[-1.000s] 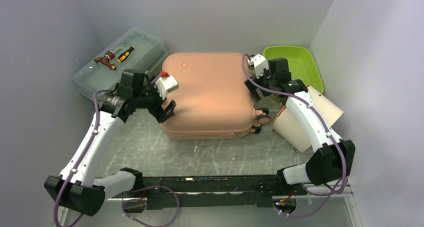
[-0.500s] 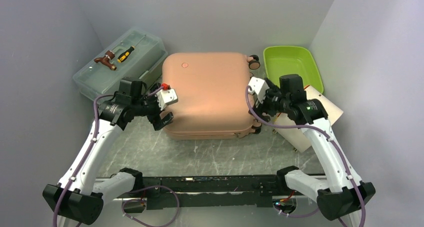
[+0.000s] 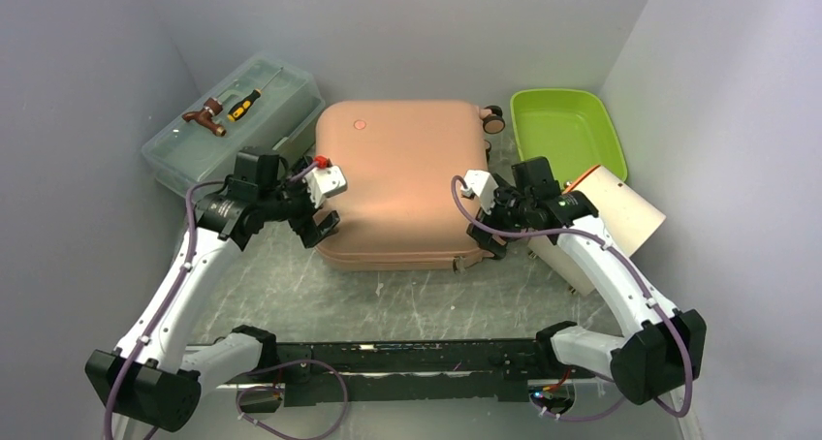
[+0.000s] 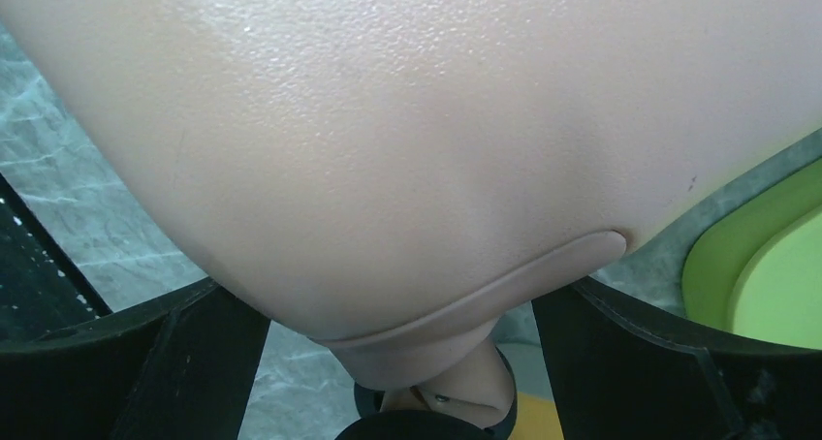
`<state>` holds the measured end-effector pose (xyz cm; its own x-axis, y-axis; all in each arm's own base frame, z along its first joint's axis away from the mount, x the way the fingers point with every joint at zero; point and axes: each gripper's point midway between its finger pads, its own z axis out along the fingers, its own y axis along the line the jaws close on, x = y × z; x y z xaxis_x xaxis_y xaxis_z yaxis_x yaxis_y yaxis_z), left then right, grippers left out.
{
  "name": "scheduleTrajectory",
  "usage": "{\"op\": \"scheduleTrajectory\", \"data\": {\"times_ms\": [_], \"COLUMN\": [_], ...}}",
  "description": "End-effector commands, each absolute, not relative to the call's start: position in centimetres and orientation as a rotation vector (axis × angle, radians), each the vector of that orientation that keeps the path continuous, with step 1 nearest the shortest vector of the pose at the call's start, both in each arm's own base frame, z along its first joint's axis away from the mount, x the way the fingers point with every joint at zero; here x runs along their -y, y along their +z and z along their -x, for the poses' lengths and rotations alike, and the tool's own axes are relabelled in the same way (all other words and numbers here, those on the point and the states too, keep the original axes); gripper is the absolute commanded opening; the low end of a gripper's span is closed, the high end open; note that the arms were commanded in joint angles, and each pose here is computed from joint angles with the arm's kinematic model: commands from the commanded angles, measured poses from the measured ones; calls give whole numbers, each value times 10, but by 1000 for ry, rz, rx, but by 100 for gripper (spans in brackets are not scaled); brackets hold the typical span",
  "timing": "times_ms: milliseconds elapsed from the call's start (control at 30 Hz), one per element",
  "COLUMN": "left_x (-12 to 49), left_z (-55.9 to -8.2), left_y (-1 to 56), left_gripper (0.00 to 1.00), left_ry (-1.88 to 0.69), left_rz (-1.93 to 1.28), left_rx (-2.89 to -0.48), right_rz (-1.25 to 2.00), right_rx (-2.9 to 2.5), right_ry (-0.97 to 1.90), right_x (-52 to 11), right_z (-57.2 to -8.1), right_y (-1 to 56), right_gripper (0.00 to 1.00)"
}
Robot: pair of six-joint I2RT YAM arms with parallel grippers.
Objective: Open, take out, and arrange the luggage
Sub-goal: Adjust the luggage at the center of the board.
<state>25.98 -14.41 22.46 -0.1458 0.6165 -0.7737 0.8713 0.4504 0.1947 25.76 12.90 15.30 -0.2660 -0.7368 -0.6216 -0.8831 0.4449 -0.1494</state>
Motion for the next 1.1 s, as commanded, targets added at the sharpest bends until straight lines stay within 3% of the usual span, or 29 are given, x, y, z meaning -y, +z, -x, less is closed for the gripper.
{"op": "scheduleTrajectory", "data": {"times_ms": [0,333,500,800,1067], "left_x": [135,133,132,152,140], "left_z": [-288,-331,-338,-258,-186], "left_y": [167,148,164,223,210], "left_gripper": [100,100,99,99,99], "left_ry": [-313,-227,-199,-475,-566], "left_rz": [-1223,-1188,-1185,-1249,-1333], "left_rx": [-2078,-2167,-2152,-1972,-1947], "right_rz": [1183,1027,1032,1083,1130], "right_rx": [-2052,-2059,-2070,-1989,-1973], "right_ry": [201,84,129,417,658], "right_x": [-141,-151,-154,-169,-202], "right_z": [-324,-391,-381,-299,-264], "right_y": [143,152,158,177,144], "right_gripper": [100,100,100,100,100]}}
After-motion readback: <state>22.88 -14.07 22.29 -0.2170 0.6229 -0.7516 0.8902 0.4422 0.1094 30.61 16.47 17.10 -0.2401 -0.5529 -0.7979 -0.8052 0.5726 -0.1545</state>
